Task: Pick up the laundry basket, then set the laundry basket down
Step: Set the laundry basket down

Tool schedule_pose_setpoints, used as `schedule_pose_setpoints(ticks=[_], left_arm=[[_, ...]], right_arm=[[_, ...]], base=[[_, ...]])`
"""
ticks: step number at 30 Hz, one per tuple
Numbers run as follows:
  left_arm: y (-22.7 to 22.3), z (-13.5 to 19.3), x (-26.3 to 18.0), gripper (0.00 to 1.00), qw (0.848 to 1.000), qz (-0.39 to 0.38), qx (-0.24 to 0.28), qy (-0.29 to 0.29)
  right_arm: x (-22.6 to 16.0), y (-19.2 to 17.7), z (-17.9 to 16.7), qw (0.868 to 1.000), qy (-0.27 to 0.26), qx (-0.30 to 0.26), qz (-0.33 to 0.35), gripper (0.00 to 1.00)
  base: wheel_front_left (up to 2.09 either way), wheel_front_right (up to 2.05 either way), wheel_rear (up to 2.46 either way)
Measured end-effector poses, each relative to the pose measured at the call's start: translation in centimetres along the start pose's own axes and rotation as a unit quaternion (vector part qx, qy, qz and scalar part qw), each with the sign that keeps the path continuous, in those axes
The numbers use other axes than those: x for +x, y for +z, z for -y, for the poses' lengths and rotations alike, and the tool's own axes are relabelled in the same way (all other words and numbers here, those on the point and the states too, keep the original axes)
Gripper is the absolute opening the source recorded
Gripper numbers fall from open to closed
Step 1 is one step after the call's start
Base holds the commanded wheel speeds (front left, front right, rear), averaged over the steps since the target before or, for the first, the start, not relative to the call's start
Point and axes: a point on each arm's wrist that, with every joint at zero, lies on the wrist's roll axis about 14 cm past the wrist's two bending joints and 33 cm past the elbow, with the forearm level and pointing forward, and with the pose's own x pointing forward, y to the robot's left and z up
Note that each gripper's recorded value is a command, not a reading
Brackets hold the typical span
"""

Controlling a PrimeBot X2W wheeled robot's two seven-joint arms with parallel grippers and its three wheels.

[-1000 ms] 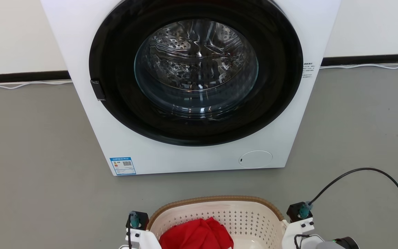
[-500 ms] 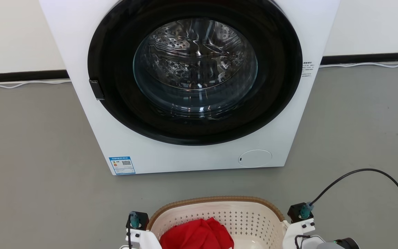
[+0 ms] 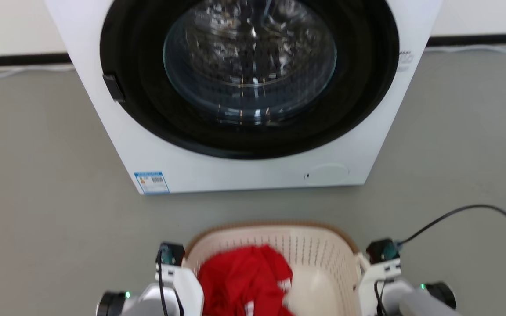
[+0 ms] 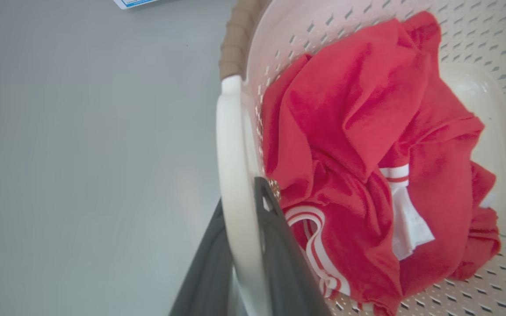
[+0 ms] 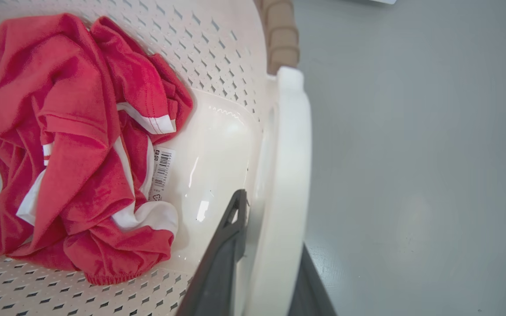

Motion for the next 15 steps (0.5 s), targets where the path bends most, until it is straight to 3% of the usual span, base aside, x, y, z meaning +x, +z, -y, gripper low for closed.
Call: schedule_pose_setpoints(ticks=[15], left_arm=[[6.8, -3.7, 5.9, 0.00, 0.998, 0.053, -0.009, 0.022]], right_arm=[[5.3, 7.6, 1.9, 0.997, 0.007, 0.020, 0.080, 0.00]], base=[[0.00, 0.00, 0.00]])
